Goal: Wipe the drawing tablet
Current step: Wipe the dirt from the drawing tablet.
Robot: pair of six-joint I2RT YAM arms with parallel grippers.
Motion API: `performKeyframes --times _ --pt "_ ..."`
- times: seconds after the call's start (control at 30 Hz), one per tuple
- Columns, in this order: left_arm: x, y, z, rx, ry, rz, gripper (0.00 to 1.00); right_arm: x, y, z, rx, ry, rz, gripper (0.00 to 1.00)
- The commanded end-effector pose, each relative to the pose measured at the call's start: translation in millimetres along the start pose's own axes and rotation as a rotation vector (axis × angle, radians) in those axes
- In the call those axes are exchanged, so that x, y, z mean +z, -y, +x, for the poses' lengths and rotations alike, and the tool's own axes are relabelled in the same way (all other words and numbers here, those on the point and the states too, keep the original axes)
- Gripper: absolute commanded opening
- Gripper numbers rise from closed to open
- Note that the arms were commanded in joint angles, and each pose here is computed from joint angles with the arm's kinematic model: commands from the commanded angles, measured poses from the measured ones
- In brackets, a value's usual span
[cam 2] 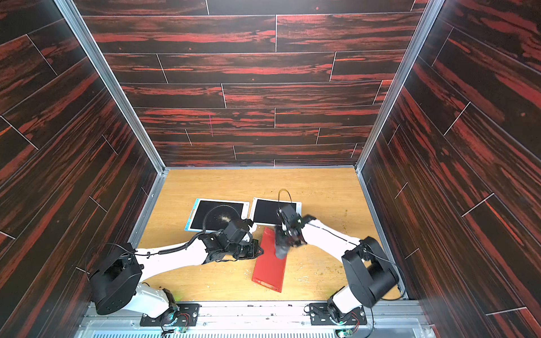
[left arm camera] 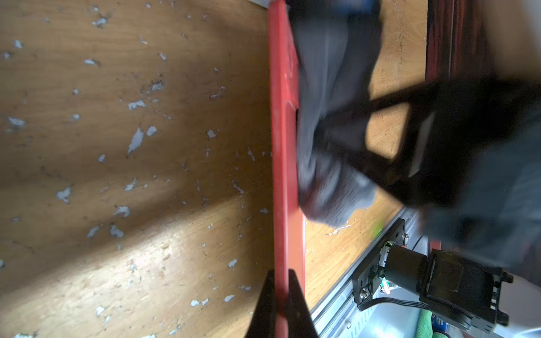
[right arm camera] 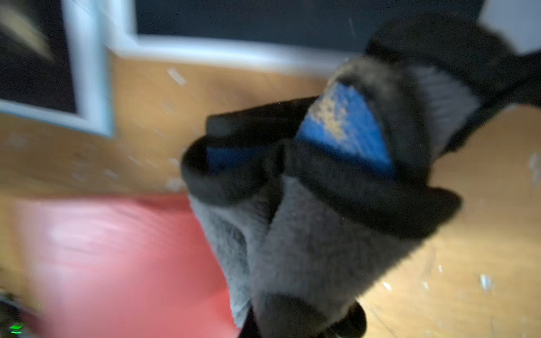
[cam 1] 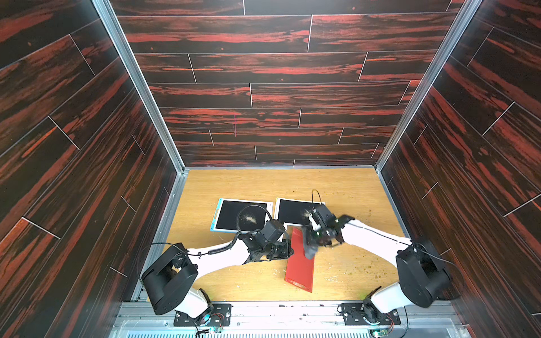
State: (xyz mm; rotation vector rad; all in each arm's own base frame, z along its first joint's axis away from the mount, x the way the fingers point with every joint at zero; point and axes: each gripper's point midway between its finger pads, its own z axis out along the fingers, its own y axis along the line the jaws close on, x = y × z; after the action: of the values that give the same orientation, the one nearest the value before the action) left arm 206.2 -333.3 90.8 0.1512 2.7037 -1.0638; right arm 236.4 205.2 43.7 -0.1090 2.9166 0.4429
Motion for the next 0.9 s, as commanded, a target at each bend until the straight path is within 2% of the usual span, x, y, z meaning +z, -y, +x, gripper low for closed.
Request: performKeyframes --times 0.0,0.27,0.33,0.4,0.6,0.7,0.8,0.87 --pt "1.6 -5.0 3.1 0.020 0.003 -0.028 0.00 9.2 1.2 55.4 -0.011 -0.135 -0.053 0.00" --pt "2.1 -4.0 1.0 0.019 0.007 -0.031 0.00 -15.5 -68.1 178.3 -0.319 -0.319 -0.169 0.00" --pt "2.3 -3.7 0.0 0.017 0.009 -0.030 0.00 -20.5 -85.4 198.1 -0.342 -0.364 -0.232 0.00" --pt "2.7 -2.8 0.2 0.015 0.007 -0.028 0.00 -24.9 -104.0 203.4 -0.338 -0.374 -0.309 0.00" --pt "-1.3 -2.8 0.8 0.009 0.008 -0.031 0.00 -54.6 -155.1 151.7 -0.391 -0.187 -0.410 0.00" --pt "-2.3 -3.3 1.3 0.004 0.004 -0.038 0.00 -81.2 -179.5 122.2 -0.366 -0.132 -0.537 0.00" --pt "-2.5 -1.3 0.1 0.009 -0.003 -0.045 0.00 -113.5 -188.8 93.3 -0.318 -0.083 -0.666 0.00" --pt "-2.8 2.0 -3.8 0.014 -0.001 -0.049 0.00 -132.6 -180.6 73.8 -0.278 -0.043 -0.711 0.00"
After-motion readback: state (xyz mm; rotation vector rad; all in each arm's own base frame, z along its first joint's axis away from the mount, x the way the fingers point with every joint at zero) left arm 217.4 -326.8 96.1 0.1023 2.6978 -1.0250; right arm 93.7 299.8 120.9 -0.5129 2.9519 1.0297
